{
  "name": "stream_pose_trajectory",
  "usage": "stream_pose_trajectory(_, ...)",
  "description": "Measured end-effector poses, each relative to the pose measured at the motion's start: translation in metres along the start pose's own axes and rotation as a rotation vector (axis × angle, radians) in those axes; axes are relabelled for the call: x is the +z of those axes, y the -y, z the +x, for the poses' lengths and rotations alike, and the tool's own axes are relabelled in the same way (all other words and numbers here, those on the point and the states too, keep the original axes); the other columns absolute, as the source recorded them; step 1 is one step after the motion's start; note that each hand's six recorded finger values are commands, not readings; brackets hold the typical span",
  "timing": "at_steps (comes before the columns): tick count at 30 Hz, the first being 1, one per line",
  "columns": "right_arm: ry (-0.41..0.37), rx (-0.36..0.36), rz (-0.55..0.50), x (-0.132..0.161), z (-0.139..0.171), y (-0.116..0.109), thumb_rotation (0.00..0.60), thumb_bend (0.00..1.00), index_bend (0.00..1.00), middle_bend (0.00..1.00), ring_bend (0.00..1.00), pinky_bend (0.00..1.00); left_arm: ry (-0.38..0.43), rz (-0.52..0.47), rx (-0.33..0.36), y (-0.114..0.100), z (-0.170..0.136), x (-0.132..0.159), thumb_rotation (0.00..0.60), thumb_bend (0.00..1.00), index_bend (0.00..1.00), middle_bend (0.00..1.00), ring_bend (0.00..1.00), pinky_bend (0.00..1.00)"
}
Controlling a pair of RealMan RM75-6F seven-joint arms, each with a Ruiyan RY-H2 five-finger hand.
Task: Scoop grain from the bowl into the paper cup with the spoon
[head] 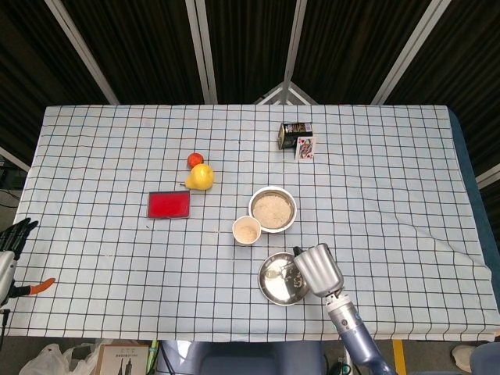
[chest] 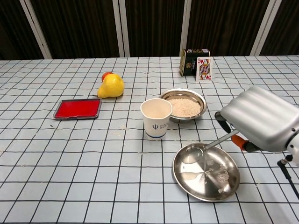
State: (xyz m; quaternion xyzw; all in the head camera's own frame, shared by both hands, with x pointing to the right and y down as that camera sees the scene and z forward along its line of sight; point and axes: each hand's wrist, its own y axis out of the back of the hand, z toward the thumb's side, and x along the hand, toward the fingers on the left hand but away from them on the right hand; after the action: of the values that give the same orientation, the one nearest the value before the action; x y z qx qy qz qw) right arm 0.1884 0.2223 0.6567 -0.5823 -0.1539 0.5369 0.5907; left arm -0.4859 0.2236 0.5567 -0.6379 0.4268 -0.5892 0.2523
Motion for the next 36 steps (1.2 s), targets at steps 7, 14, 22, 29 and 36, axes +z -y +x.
stream_pose_trajectory(7, 0.003, 0.086, 0.011, 0.004, 0.007, 0.018, 0.600, 0.58, 0.73, 0.94, 1.00, 0.92, -0.003, -0.003, -0.002, 0.000, 0.000, -0.001, 0.600, 0.00, 0.00, 0.00, 0.00, 0.00)
stream_pose_trajectory(14, 0.011, 0.121, 0.043, 0.004, 0.011, 0.024, 0.600, 0.55, 0.45, 0.94, 1.00, 0.92, -0.004, 0.001, -0.004, 0.001, 0.000, -0.001, 0.600, 0.00, 0.00, 0.00, 0.00, 0.00)
stream_pose_trajectory(22, 0.058, 0.125, 0.081, -0.011, 0.014, 0.022, 0.600, 0.46, 0.06, 0.94, 1.00, 0.92, -0.008, 0.010, -0.008, 0.002, 0.000, -0.002, 0.600, 0.00, 0.00, 0.00, 0.00, 0.00)
stream_pose_trajectory(29, 0.086, 0.111, 0.105, -0.027, 0.018, 0.017, 0.600, 0.44, 0.04, 0.90, 0.95, 0.92, -0.013, 0.018, -0.003, 0.002, 0.000, -0.003, 0.600, 0.00, 0.00, 0.00, 0.00, 0.00)
stream_pose_trajectory(36, 0.147, 0.014, 0.150, -0.064, 0.027, -0.001, 0.600, 0.44, 0.00, 0.38, 0.41, 0.55, -0.007, 0.037, 0.025, -0.001, 0.000, -0.004, 0.600, 0.00, 0.00, 0.00, 0.00, 0.00)
